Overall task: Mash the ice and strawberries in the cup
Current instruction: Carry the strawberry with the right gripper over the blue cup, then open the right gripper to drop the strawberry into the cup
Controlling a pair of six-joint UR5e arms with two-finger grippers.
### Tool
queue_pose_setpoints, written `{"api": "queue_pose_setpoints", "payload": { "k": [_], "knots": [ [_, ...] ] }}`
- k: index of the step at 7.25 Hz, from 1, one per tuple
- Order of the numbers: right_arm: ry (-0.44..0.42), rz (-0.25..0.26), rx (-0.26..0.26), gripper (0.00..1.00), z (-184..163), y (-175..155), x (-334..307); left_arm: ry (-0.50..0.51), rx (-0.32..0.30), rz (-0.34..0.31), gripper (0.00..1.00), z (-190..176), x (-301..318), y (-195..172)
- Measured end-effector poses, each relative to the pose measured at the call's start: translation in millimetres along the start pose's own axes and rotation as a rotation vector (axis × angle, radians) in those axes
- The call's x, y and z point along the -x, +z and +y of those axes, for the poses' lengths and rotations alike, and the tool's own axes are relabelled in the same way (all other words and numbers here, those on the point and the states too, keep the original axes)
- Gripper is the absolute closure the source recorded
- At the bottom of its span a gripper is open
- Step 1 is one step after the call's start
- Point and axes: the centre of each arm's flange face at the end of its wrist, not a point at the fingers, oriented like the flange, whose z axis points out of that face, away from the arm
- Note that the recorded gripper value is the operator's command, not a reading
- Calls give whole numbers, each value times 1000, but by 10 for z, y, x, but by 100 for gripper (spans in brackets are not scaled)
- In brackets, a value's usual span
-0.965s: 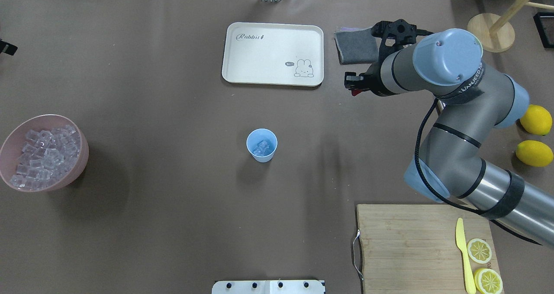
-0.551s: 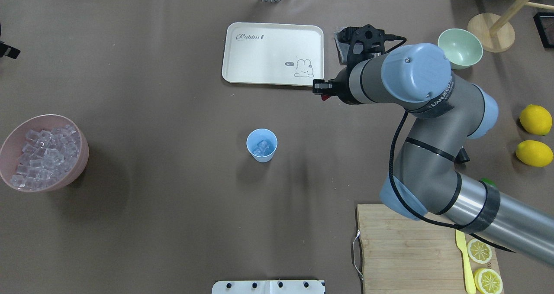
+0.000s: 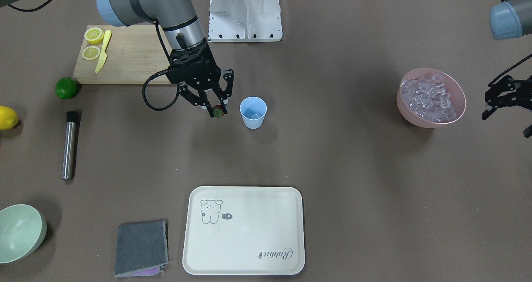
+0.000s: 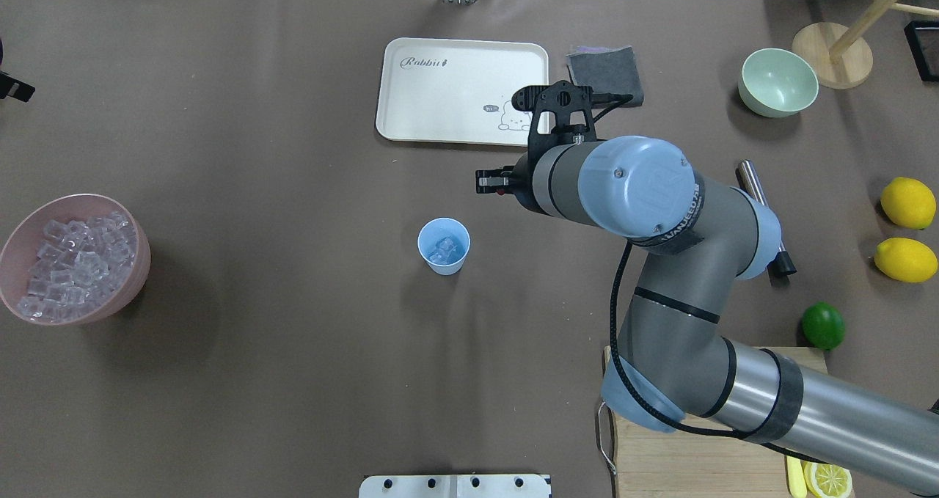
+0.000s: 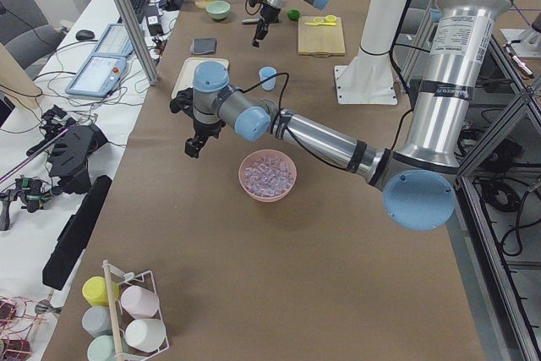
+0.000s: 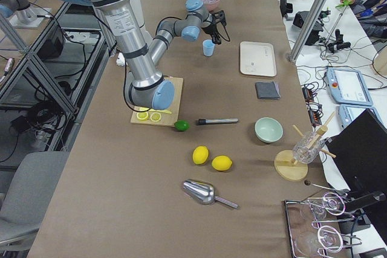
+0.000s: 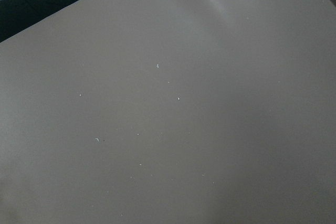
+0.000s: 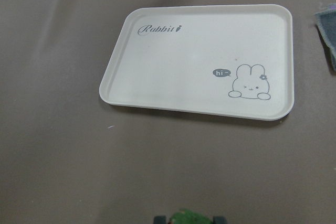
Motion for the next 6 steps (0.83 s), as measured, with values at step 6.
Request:
{"api": "queue_pose_setpoints", "payload": {
  "k": [6],
  "knots": [
    [-71,-12,-33,100,626,122,558,-7,8,-2,3,72,29,25]
  ]
}}
